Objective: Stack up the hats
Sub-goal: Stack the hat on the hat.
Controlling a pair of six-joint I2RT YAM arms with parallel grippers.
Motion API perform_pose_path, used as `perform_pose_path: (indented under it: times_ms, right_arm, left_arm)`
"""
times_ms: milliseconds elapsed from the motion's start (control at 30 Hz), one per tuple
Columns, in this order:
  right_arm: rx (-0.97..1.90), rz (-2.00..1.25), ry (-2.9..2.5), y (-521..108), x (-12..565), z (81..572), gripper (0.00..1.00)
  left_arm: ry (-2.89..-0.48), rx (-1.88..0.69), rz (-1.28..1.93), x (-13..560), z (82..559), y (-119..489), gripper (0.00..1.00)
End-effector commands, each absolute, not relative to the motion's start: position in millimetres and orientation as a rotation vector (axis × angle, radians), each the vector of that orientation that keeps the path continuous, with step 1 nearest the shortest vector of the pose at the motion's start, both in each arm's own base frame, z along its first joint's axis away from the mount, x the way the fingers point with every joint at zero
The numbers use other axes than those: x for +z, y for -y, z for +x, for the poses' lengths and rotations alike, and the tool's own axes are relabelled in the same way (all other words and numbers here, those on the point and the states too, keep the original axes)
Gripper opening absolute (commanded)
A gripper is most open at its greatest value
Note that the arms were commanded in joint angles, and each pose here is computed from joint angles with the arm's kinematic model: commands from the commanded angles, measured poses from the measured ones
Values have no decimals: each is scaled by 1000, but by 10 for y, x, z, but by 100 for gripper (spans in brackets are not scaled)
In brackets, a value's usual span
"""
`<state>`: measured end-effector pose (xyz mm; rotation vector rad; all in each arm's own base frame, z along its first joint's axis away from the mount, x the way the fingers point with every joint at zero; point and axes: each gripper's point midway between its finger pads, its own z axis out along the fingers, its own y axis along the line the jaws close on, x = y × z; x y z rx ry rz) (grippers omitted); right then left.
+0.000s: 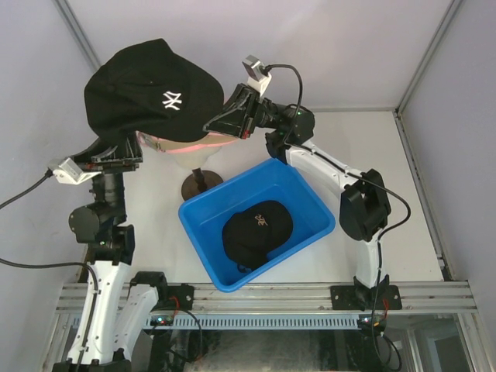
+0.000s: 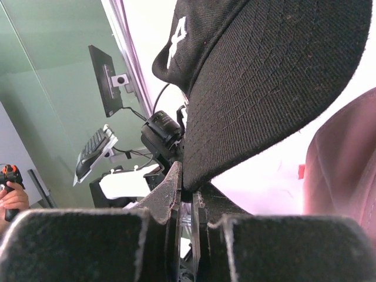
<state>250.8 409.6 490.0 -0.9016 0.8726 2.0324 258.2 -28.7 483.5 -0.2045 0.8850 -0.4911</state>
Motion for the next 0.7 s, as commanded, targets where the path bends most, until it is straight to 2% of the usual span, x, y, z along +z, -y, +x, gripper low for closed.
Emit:
perform_pose_path:
  times_ms: [0, 467, 533, 667]
  right_arm:
    - [2022, -892, -800, -3981, 5158, 2334, 0]
    - [2030, -860, -859, -4029, 5019, 2478, 0]
    - [2032, -861, -866, -4038, 4991, 2478, 0]
    - [2032, -864, -862, -4040, 4980, 2474, 0]
  left_arm:
    - [-748, -396, -229, 5008, 2398, 108, 60]
    - [-629, -337, -184, 5214, 2314, 76, 57]
    - [-629, -328, -170, 5244, 2338, 91, 52]
    - [-628, -315, -131, 5319, 2374, 139, 27]
